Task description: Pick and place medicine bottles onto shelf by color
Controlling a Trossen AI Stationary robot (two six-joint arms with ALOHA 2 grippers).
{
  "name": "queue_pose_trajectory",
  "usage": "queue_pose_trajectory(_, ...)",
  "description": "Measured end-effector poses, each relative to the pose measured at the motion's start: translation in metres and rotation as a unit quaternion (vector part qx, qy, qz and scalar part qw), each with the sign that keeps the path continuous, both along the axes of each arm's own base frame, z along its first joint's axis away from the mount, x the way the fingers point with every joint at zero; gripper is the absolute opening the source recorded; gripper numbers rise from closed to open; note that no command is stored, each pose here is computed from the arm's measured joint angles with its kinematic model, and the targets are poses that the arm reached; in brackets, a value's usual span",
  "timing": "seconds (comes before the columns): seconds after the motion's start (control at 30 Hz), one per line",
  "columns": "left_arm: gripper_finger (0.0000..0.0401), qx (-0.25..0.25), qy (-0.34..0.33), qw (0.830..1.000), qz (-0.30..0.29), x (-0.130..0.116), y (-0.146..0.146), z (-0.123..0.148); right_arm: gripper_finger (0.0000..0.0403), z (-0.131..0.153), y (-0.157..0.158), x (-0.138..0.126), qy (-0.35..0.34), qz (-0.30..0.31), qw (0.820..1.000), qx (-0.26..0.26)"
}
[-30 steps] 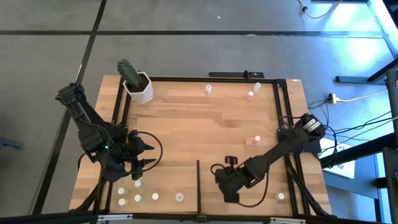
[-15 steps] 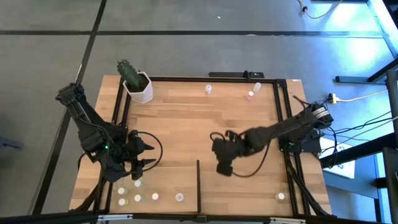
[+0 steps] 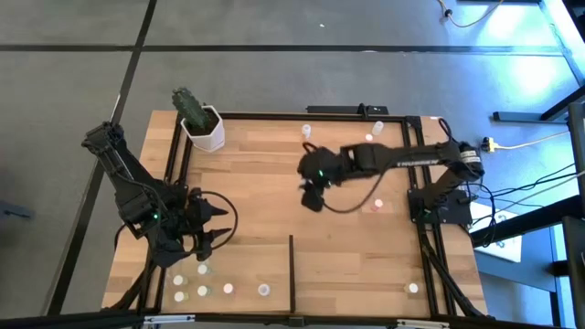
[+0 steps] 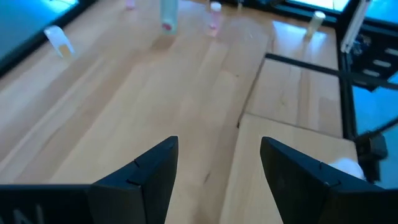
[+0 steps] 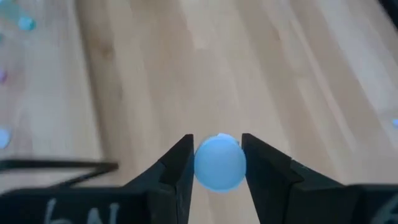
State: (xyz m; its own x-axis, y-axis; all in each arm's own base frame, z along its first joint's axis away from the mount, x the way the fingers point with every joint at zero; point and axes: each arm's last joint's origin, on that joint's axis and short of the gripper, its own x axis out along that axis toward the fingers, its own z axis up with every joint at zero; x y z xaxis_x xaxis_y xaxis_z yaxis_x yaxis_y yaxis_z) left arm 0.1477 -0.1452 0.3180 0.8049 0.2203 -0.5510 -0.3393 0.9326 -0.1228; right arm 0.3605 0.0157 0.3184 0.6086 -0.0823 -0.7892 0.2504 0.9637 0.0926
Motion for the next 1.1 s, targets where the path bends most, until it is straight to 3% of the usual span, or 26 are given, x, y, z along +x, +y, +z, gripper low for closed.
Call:
queue_pose_trajectory(0.23, 0.0222, 0.002, -0.005, 1.0, 0.02, 0.004, 0.005, 0.0, 0.0124, -0.021, -0.025, 0.027, -0.013, 0.031, 0.999, 0.026)
queue_pose_trajectory(0.47, 0.0222, 0.002, -0.004, 0.999, 0.042, 0.01, 0.012, 0.0, 0.0124, -0.053, -0.03, 0.043, 0.028, 0.046, 0.998, 0.017)
queue_pose_trajectory(0.97, 0.0222, 0.001, -0.002, 0.998, 0.057, 0.015, 0.017, 0.0, 0.0124, -0.1, -0.031, 0.058, 0.09, 0.046, 0.995, 0.021)
queue_pose_trajectory(1.1, 0.0222, 0.003, -0.001, 0.998, 0.055, 0.014, 0.017, 0.0, 0.0124, -0.108, -0.032, 0.061, 0.099, 0.055, 0.994, -0.004)
